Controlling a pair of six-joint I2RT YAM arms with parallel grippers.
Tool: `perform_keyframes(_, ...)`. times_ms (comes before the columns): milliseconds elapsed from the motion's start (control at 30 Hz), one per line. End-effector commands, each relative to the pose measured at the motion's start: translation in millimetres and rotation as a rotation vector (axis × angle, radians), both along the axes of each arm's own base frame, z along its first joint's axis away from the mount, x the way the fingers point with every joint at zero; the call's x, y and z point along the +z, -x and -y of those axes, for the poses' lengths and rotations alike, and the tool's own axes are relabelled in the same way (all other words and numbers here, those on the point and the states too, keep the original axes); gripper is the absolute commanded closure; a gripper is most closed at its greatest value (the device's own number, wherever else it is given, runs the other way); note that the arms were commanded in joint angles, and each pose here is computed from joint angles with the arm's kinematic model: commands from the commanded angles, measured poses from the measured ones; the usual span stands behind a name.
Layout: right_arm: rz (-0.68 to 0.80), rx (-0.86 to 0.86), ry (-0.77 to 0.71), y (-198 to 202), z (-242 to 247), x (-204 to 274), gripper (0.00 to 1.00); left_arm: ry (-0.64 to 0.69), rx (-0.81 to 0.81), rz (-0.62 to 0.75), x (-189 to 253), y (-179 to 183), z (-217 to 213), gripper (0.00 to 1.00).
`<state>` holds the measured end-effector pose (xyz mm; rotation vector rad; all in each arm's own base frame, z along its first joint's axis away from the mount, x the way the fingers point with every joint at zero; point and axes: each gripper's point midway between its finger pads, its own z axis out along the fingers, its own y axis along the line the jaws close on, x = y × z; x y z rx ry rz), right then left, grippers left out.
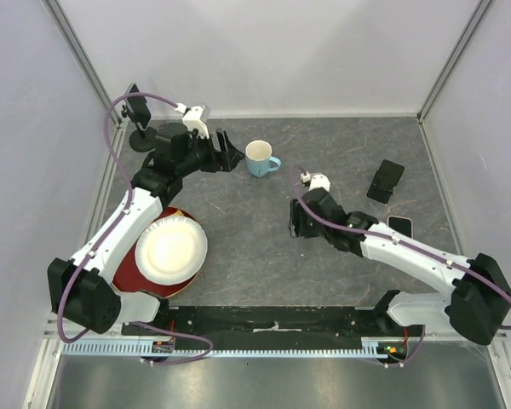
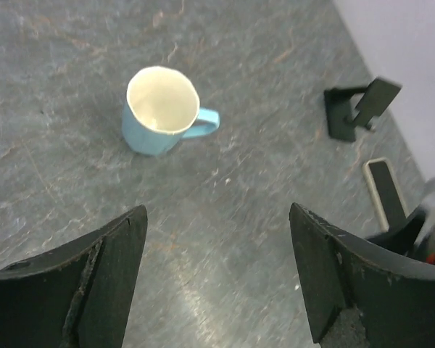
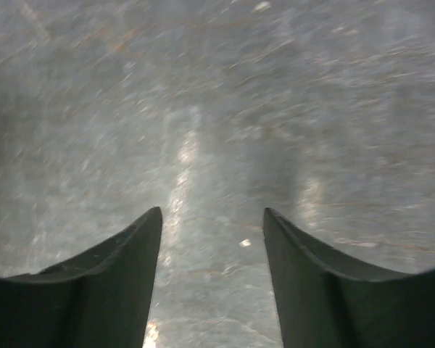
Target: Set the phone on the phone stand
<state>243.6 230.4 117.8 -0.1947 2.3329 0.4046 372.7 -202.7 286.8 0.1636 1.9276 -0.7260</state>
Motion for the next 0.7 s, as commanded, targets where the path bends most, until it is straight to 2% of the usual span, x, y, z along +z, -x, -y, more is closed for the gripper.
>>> perform_keyframes(0,-0.003,-0.285,0.057,-34.3,61.4,19.8,0.3,-0.152,-0.11,0.063,3.7,11.4,2.6,0.16)
perform_keyframes(33,-0.001,-0.349,0.019,-37.6,73.8,24.1,0.2,-0.168,-0.103,0.068,1.5,11.9,0.8,0.16)
perform_keyframes(133,0.028,-0.576,-0.016,-55.2,128.9,32.2,0.02,-0.18,-0.091,0.082,-5.6,20.2,-2.6,0.17)
perform_keyframes(167,0.034,-0.675,-0.017,-62.2,156.7,33.0,0.02,-0.188,-0.1,0.066,-19.3,25.6,-2.7,0.18)
perform_keyframes(233,0.027,-0.774,-0.018,-67.2,186.6,30.6,0.02,-0.168,-0.093,0.093,-13.1,31.4,-4.4,0.18)
perform_keyframes(267,0.019,-0.874,-0.027,-71.5,219.7,29.0,0.02,-0.152,-0.098,0.092,-10.6,34.9,-1.8,0.18)
perform_keyframes(333,-0.005,-0.919,-0.082,-80.0,239.5,21.7,0.02,-0.116,-0.132,0.131,3.2,43.1,5.1,0.18)
perform_keyframes(367,0.004,-0.967,-0.083,-83.5,264.0,20.6,0.02,-0.09,-0.154,0.126,4.1,48.7,9.1,0.18)
perform_keyframes(433,0.025,-0.938,-0.099,-102.7,273.3,17.7,0.02,-0.069,-0.177,0.135,7.3,53.1,13.2,0.18)
perform_keyframes(667,0.05,-0.81,0.06,-131.5,290.7,7.1,0.02,-0.068,-0.175,0.174,17.8,59.7,11.0,0.18)
